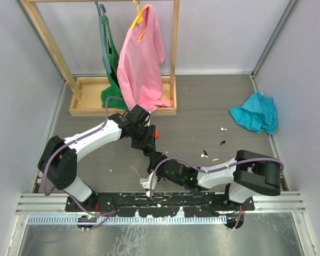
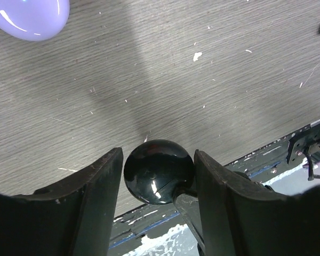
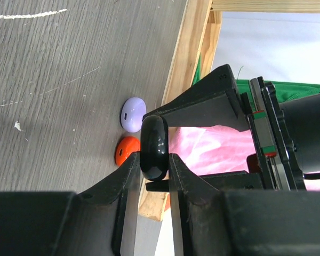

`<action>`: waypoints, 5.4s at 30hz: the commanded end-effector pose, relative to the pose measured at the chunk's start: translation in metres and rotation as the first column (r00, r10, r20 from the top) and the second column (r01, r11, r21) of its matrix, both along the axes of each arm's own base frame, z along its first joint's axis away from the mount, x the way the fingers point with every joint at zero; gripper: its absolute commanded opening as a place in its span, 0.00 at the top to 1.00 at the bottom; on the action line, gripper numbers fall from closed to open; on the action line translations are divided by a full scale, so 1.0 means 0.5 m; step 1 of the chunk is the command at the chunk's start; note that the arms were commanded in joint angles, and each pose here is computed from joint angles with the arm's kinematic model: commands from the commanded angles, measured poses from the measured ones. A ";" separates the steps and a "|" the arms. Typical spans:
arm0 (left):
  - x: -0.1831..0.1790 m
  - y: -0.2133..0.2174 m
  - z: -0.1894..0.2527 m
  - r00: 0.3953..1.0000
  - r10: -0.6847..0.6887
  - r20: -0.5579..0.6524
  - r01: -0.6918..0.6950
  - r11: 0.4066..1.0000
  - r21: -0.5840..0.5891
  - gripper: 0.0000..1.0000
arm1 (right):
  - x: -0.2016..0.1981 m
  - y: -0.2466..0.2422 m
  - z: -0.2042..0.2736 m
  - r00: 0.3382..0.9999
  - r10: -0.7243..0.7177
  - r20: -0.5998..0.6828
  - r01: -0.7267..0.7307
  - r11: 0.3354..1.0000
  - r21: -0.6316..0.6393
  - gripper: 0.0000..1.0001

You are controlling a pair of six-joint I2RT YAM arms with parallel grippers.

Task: Insert the wireless bluetooth earbuds into the charging case
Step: Pick up the charging case at the center of the board, then open the charging case.

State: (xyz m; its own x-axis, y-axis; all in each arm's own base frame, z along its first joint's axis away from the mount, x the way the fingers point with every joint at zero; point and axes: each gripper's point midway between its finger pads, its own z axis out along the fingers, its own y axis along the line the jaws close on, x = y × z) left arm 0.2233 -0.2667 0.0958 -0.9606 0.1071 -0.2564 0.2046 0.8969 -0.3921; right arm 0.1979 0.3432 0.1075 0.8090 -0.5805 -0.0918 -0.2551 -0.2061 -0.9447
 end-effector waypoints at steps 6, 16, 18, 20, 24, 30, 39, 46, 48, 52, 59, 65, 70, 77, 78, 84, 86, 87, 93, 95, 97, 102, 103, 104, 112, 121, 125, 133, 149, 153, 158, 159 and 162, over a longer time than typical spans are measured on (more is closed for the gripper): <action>0.026 0.023 0.108 0.979 0.049 0.200 -0.040 0.998 -0.047 0.27 | 0.001 -0.001 0.070 0.999 -0.033 -0.043 0.038 0.991 0.131 0.99; 0.067 0.092 0.181 0.857 0.185 0.480 -0.144 0.982 -0.121 0.20 | -0.011 -0.016 0.102 0.963 -0.026 -0.269 0.082 0.976 0.200 0.99; 0.070 0.107 0.191 0.815 0.199 0.545 -0.140 0.979 -0.149 0.19 | -0.007 -0.022 0.126 0.943 -0.023 -0.332 0.108 0.965 0.240 0.99; 0.074 0.116 0.199 0.770 0.201 0.605 -0.121 0.978 -0.170 0.18 | -0.006 -0.029 0.140 0.916 -0.015 -0.402 0.131 0.956 0.262 0.99; 0.068 0.118 0.216 0.685 0.155 0.712 -0.020 0.981 -0.194 0.18 | -0.005 -0.042 0.173 0.857 0.016 -0.516 0.172 0.934 0.315 0.99; 0.037 0.101 0.236 0.553 0.056 0.831 0.188 0.964 -0.190 0.17 | -0.004 -0.063 0.211 0.738 0.029 -0.674 0.249 0.917 0.313 0.99; -0.026 0.061 0.270 0.280 -0.040 0.959 0.491 0.865 -0.107 0.19 | -0.014 -0.071 0.294 0.566 0.058 -0.823 0.337 0.894 0.295 0.99; -0.078 0.033 0.277 0.117 -0.067 0.991 0.650 0.760 -0.025 0.24 | -0.029 -0.070 0.333 0.453 0.097 -0.886 0.318 0.911 0.262 0.99; -0.090 0.027 0.280 0.080 -0.068 0.994 0.680 0.733 -0.005 0.25 | -0.034 -0.067 0.338 0.432 0.099 -0.896 0.307 0.919 0.249 0.99; -0.103 0.022 0.288 0.007 -0.040 0.999 0.710 0.704 0.023 0.29 | -0.052 -0.058 0.339 0.397 0.112 -0.911 0.256 0.939 0.227 0.99; -0.123 0.009 0.292 -0.034 -0.023 0.999 0.760 0.649 0.041 0.40 | -0.074 -0.051 0.325 0.361 0.113 -0.926 0.171 0.968 0.185 0.99; -0.130 0.002 0.293 -0.028 -0.001 1.000 0.780 0.626 0.022 0.47 | -0.081 -0.042 0.314 0.337 0.108 -0.935 0.129 0.979 0.160 0.99; -0.130 -0.001 0.290 -0.019 -0.004 1.000 0.784 0.621 0.017 0.48 | -0.077 -0.037 0.314 0.335 0.102 -0.937 0.120 0.981 0.150 0.99; -0.127 -0.006 0.279 0.014 -0.011 1.000 0.787 0.617 -0.005 0.50 | -0.072 -0.030 0.322 0.344 0.108 -0.933 0.112 0.982 0.155 0.99; -0.126 -0.006 0.278 0.018 -0.012 1.000 0.787 0.617 -0.007 0.50 | -0.071 -0.029 0.323 0.345 0.108 -0.932 0.111 0.982 0.155 0.99; -0.124 -0.010 0.275 0.041 -0.014 0.999 0.788 0.615 -0.024 0.55 | -0.069 -0.027 0.325 0.344 0.095 -0.934 0.103 0.985 0.138 0.99; -0.126 -0.010 0.277 0.040 -0.011 0.999 0.792 0.611 -0.025 0.57 | -0.069 -0.026 0.324 0.340 0.089 -0.936 0.100 0.986 0.130 0.99; -0.128 -0.010 0.280 0.038 -0.009 0.999 0.793 0.608 -0.025 0.59 | -0.070 -0.025 0.323 0.341 0.085 -0.936 0.097 0.987 0.125 0.99; -0.132 -0.008 0.285 0.033 -0.003 0.999 0.796 0.604 -0.025 0.68 | -0.075 -0.019 0.313 0.340 0.066 -0.938 0.089 0.991 0.102 0.99; -0.132 -0.007 0.285 0.039 -0.001 0.999 0.795 0.605 -0.031 0.74 | -0.075 -0.017 0.310 0.342 0.060 -0.938 0.089 0.991 0.096 0.99; -0.129 -0.007 0.288 0.046 0.007 0.999 0.790 0.612 -0.041 0.83 | -0.073 -0.014 0.308 0.346 0.052 -0.937 0.093 0.992 0.089 0.97; -0.129 -0.003 0.283 0.037 0.014 0.999 0.784 0.620 -0.038 0.96 | -0.068 -0.011 0.314 0.367 0.060 -0.928 0.106 0.989 0.105 0.72; -0.128 -0.001 0.281 0.034 0.018 0.999 0.779 0.625 -0.038 0.98 | -0.067 -0.012 0.319 0.378 0.073 -0.923 0.105 0.987 0.121 0.67; -0.127 0.002 0.281 0.029 0.026 0.999 0.775 0.631 -0.039 0.99 | -0.068 -0.012 0.324 0.388 0.087 -0.917 0.101 0.986 0.136 0.65; -0.132 0.016 0.297 -0.004 0.076 0.997 0.759 0.650 -0.046 1.00 | -0.067 -0.013 0.333 0.462 0.171 -0.870 0.082 0.969 0.233 0.48; -0.143 0.024 0.305 -0.027 0.099 0.995 0.762 0.647 -0.044 1.00 | -0.060 0.000 0.333 0.478 0.222 -0.850 0.093 0.949 0.300 0.42; -0.147 0.025 0.299 -0.027 0.093 0.995 0.765 0.643 -0.040 1.00 | -0.051 0.000 0.343 0.493 0.227 -0.840 0.121 0.938 0.325 0.42; -0.153 0.021 0.271 -0.027 0.042 0.999 0.779 0.628 -0.005 1.00 | -0.053 -0.007 0.371 0.496 0.244 -0.833 0.146 0.923 0.357 0.41; -0.163 0.013 0.248 -0.041 -0.017 0.999 0.800 0.598 0.043 1.00 | -0.015 -0.026 0.373 0.482 0.152 -0.863 0.313 0.890 0.332 0.39; -0.138 0.018 0.239 -0.017 -0.027 0.999 0.759 0.651 0.031 1.00 | 0.005 -0.040 0.372 0.446 0.115 -0.888 0.423 0.847 0.322 0.37; -0.098 0.032 0.225 0.026 -0.044 0.999 0.679 0.734 0.015 1.00 | 0.063 -0.087 0.346 0.381 0.010 -0.924 0.653 0.705 0.277 0.30; -0.096 0.033 0.226 0.026 -0.042 0.999 0.674 0.739 0.014 1.00 | 0.075 -0.100 0.335 0.359 -0.018 -0.933 0.699 0.668 0.256 0.29; -0.088 0.037 0.225 0.033 -0.040 0.999 0.655 0.756 0.008 1.00 | 0.104 -0.141 0.290 0.269 -0.102 -0.958 0.812 0.558 0.169 0.26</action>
